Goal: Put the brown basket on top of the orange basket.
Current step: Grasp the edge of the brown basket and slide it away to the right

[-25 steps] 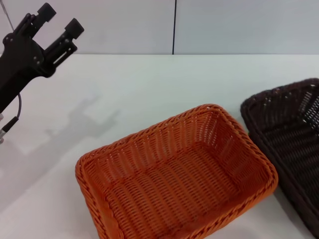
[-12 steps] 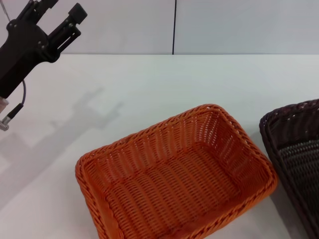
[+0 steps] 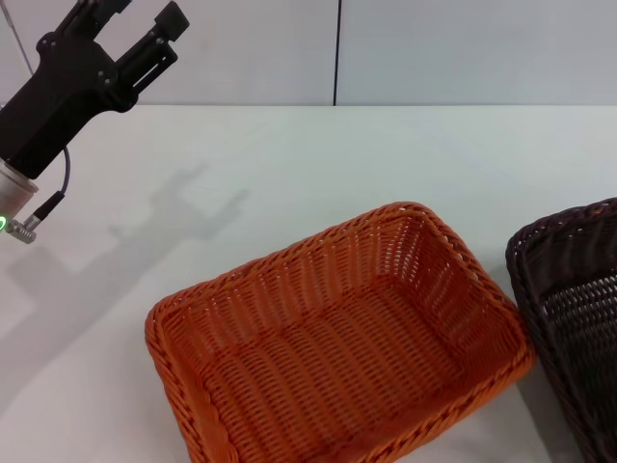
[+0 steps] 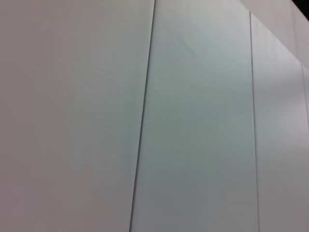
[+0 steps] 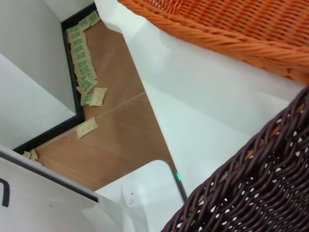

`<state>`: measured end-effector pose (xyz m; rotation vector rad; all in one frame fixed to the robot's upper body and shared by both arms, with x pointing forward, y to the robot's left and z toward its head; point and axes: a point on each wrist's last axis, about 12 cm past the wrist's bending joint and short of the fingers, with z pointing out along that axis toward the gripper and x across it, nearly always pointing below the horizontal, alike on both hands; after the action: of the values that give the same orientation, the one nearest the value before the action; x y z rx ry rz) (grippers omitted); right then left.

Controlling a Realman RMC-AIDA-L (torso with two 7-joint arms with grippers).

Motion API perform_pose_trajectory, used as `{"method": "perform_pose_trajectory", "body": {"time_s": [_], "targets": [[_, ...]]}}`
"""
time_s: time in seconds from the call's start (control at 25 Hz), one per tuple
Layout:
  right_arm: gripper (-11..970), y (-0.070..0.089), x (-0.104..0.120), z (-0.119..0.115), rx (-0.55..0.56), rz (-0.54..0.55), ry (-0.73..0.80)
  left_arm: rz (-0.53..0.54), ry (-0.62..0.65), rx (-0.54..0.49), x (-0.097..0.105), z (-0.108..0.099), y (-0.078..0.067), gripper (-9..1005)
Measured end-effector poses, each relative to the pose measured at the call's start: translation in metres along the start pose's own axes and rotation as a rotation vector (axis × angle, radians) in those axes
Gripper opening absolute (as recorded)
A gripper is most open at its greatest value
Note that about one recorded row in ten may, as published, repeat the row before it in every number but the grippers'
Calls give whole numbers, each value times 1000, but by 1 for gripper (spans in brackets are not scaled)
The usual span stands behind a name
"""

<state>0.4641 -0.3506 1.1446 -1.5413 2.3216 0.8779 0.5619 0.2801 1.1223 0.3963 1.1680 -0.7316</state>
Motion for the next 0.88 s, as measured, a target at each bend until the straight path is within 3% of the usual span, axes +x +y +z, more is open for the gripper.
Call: {"method": "perform_pose_trajectory", "body": {"time_s": [0.32, 0.68, 0.88], "targets": [[737, -3, 4, -17, 74, 4, -51, 9, 13, -13, 1, 0, 2, 815], [737, -10, 11, -52, 231, 19, -172, 7, 23, -21, 3, -1, 2, 815], [737, -13, 9, -53, 240, 21, -162, 5, 25, -26, 4, -3, 2, 815]]}}
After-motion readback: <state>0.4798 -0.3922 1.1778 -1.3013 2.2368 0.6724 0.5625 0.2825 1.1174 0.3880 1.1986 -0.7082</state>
